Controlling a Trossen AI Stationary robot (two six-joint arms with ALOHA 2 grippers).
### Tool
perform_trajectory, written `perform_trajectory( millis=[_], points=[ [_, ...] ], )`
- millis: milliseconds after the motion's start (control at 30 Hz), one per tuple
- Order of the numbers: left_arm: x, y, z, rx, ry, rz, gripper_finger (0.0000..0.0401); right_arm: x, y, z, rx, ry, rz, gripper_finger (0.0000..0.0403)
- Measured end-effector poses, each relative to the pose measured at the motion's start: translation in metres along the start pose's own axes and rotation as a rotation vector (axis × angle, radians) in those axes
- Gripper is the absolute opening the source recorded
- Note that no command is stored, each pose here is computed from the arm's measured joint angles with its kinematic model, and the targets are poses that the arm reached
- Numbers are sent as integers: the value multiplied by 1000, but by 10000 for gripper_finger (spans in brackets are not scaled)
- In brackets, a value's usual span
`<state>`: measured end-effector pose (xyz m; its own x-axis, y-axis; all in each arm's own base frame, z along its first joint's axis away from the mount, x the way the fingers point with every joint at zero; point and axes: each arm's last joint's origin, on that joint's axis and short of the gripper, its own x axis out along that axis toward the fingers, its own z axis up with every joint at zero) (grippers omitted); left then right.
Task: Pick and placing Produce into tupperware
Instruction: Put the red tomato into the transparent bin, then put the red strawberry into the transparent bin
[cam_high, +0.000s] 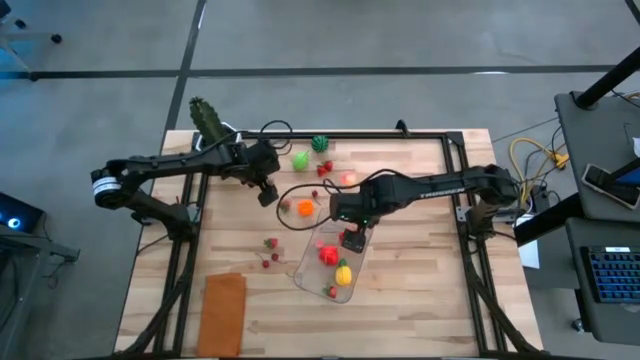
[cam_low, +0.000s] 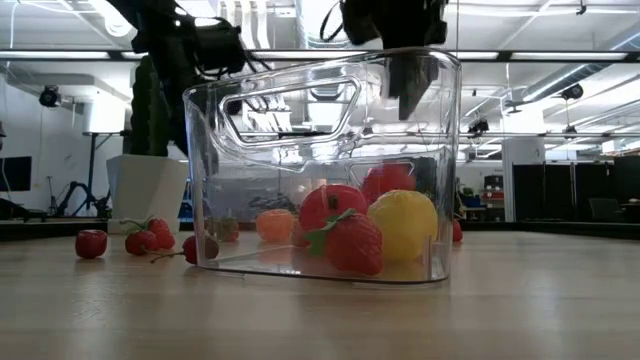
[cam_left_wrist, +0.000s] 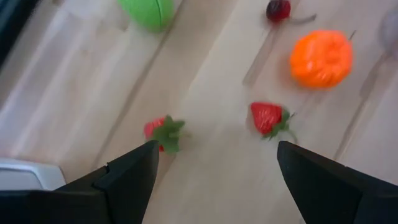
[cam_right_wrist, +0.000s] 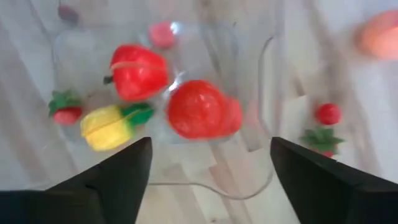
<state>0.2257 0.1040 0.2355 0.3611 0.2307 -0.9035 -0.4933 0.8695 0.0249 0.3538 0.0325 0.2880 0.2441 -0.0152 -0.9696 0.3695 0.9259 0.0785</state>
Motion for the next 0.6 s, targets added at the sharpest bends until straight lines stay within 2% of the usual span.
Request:
perform_trajectory(
  millis=[167, 367, 500, 600],
  points=[
    [13, 0, -15, -22, 60, 4, 311, -19, -1, -7, 45, -82, -61, 366],
    [11, 0, -18, -28, 27, 0, 311, -59, -14, -18, 198, -291, -193, 368],
    [12, 5, -14, -109, 18, 8, 311, -85, -30, -27, 344, -379, -186, 368],
    [19, 11, -8, -189, 27, 31, 311, -103, -41, -34, 407, -447, -201, 368]
  ],
)
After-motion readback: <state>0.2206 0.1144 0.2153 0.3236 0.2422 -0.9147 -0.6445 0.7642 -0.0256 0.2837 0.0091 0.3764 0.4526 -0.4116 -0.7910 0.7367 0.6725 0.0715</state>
